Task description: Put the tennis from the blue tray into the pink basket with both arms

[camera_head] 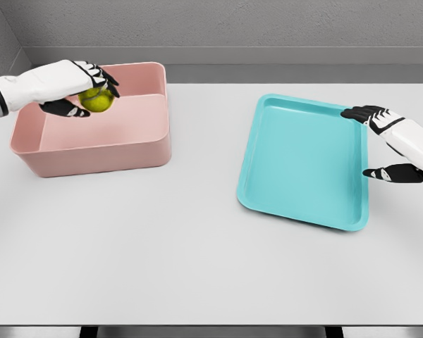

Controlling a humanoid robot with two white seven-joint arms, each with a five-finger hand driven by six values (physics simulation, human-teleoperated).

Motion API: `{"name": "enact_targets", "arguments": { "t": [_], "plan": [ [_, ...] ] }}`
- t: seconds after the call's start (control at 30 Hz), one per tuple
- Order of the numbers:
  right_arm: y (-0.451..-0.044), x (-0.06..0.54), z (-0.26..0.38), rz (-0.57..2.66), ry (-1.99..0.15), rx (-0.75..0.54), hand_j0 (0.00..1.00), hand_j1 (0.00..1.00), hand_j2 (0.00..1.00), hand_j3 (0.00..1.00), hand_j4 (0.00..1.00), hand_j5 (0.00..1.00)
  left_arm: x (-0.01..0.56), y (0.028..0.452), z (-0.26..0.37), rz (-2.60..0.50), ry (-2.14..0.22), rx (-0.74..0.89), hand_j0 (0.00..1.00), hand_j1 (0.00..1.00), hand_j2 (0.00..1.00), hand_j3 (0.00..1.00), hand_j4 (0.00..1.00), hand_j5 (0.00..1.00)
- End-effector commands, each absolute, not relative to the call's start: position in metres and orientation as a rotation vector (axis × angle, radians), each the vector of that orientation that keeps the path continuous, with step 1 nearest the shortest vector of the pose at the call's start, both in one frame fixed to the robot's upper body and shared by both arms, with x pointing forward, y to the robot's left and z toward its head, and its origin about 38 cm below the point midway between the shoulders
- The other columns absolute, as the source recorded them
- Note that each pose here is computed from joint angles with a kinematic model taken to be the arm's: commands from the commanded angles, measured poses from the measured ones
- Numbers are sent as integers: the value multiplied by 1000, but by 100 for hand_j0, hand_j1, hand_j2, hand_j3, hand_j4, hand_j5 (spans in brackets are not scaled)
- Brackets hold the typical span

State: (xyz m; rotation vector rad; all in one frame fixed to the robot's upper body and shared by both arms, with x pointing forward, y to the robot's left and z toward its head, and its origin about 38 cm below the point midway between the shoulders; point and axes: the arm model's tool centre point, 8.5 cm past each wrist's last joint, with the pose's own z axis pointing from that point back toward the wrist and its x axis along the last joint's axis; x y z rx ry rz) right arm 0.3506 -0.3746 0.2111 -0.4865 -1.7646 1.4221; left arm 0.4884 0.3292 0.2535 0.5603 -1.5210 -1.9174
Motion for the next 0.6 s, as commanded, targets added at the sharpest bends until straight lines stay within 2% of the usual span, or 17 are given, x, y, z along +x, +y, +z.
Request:
{"name": "enact_targets", "arguments": {
  "t": [0.0,0.2,0.57],
  "plan": [
    [-375,351,212,1415,-1769,-483,100,100,100,100,100,100,490,331,252,-1897,-1524,554,100,100,100,100,100,100],
    [-381,348,212,1401,-1762,-495,100,100,100,100,100,100,488,343,264,-1870,-1537,571,100,100,100,100,100,100],
    [-384,347,212,1395,-1760,-505,100,100,100,100,100,100,458,435,286,-1810,-1368,700,100,100,100,100,100,100]
  ]
}}
